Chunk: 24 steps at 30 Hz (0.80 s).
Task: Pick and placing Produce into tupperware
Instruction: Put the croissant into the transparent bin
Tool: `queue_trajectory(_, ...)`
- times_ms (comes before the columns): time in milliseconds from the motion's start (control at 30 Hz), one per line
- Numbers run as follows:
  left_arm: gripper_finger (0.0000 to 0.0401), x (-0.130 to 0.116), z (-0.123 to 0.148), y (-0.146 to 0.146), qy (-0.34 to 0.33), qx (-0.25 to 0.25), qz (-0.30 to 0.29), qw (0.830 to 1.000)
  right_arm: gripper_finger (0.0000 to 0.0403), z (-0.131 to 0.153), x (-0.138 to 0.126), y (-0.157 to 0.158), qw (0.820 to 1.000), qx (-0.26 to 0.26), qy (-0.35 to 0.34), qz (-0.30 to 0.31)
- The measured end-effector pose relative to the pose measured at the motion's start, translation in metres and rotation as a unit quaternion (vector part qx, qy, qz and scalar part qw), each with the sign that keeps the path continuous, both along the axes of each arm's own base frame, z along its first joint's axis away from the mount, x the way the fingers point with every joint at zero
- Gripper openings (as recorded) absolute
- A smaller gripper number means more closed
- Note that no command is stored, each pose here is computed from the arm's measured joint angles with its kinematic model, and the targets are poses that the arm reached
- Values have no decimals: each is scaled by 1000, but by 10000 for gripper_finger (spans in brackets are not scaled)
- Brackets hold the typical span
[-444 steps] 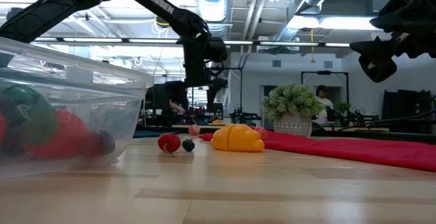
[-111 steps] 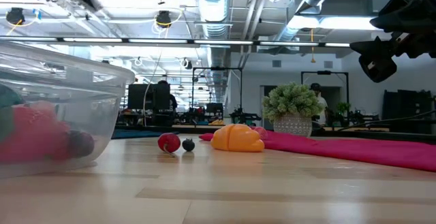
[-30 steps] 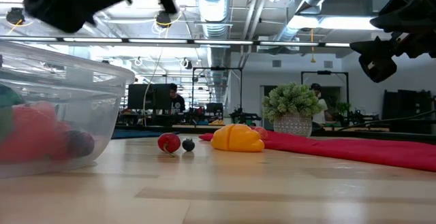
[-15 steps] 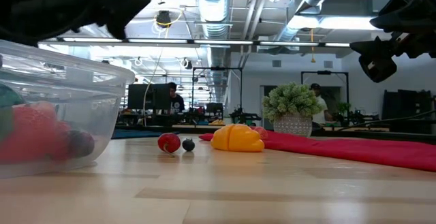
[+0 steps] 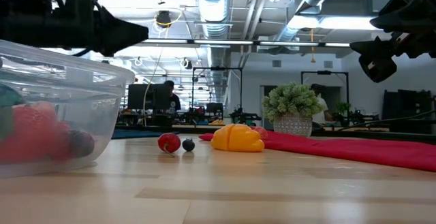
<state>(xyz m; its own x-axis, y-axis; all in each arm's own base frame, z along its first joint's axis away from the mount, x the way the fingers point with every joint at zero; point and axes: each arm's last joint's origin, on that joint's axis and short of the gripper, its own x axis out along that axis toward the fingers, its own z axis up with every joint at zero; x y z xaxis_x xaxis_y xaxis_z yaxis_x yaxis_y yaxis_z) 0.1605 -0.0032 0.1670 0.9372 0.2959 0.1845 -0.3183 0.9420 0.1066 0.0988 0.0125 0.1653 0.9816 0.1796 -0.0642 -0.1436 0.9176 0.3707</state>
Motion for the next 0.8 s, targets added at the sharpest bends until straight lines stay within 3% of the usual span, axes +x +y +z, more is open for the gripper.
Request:
queue_trajectory(267, 180, -5, 10, 0, -48, -48, -13, 998, 249, 0, 0, 0, 1000, 0, 0, 0)
queue_trajectory(467, 180, -4, -2, 0, 33, -2, -4, 999, 249, 0, 0, 0, 1000, 0, 0, 0)
queue_trajectory(800, 180, -4, -23, 0, 113, -87, -10, 990, 249, 0, 0, 0, 1000, 0, 0, 0)
